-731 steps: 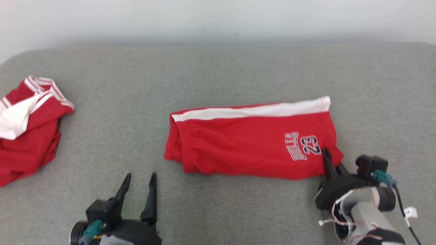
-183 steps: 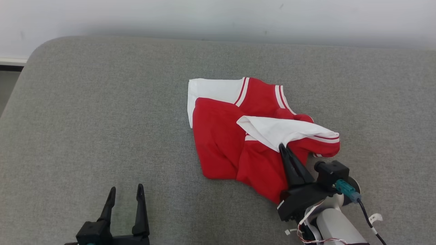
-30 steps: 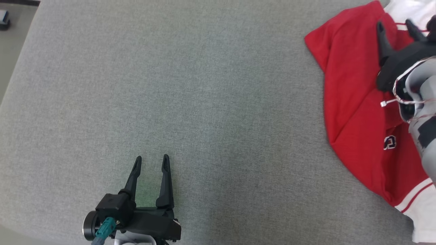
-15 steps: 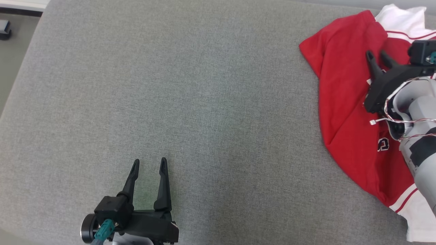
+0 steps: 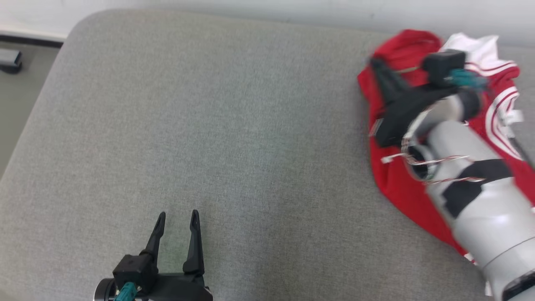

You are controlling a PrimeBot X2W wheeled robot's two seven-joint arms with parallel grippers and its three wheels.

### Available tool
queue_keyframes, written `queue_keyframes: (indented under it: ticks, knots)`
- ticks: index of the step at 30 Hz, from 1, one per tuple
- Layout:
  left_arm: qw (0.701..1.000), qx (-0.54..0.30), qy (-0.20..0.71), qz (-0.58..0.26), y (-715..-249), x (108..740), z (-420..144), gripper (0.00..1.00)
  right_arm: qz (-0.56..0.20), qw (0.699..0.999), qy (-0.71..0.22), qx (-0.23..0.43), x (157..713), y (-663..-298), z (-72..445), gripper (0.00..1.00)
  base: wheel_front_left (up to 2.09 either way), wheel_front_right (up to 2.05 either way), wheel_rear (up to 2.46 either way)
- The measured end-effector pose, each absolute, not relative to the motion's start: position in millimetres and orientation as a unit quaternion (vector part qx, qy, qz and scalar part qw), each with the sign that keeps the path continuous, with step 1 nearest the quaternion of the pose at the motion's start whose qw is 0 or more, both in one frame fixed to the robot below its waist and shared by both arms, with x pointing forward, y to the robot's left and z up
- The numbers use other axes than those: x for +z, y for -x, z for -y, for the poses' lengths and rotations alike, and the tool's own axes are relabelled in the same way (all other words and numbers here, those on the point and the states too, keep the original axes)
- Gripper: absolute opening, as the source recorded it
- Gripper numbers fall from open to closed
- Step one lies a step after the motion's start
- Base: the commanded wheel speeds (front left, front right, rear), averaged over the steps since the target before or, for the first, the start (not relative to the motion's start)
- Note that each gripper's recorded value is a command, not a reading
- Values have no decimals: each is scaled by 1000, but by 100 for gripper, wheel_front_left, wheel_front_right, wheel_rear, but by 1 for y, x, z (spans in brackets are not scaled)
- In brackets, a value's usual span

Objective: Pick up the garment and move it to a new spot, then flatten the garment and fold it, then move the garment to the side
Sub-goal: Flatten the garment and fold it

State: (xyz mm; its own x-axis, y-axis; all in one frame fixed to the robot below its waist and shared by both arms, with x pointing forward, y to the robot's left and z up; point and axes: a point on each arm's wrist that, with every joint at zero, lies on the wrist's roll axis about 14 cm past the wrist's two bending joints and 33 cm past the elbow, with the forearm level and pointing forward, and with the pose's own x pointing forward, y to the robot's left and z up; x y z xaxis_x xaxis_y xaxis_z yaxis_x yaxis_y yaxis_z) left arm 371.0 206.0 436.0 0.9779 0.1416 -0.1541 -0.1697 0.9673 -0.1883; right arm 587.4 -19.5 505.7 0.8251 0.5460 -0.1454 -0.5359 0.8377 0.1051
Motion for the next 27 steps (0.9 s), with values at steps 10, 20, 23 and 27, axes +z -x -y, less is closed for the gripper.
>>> queue_keyframes:
  ticks: [10,20,23,27]
  knots:
    - [990,67,108,-53,-360,448,-202,100,-97,907,-27,408,520,-505,-76,65,0,0,0]
    - [989,88,108,-47,-337,450,-215,100,-71,895,-38,438,532,-465,-88,100,0,0,0]
    - [989,87,108,-46,-338,450,-215,100,-66,912,-41,402,527,-475,-61,100,0,0,0]
    - [990,70,110,-45,-343,451,-206,100,-79,937,-42,338,511,-487,-10,100,0,0,0]
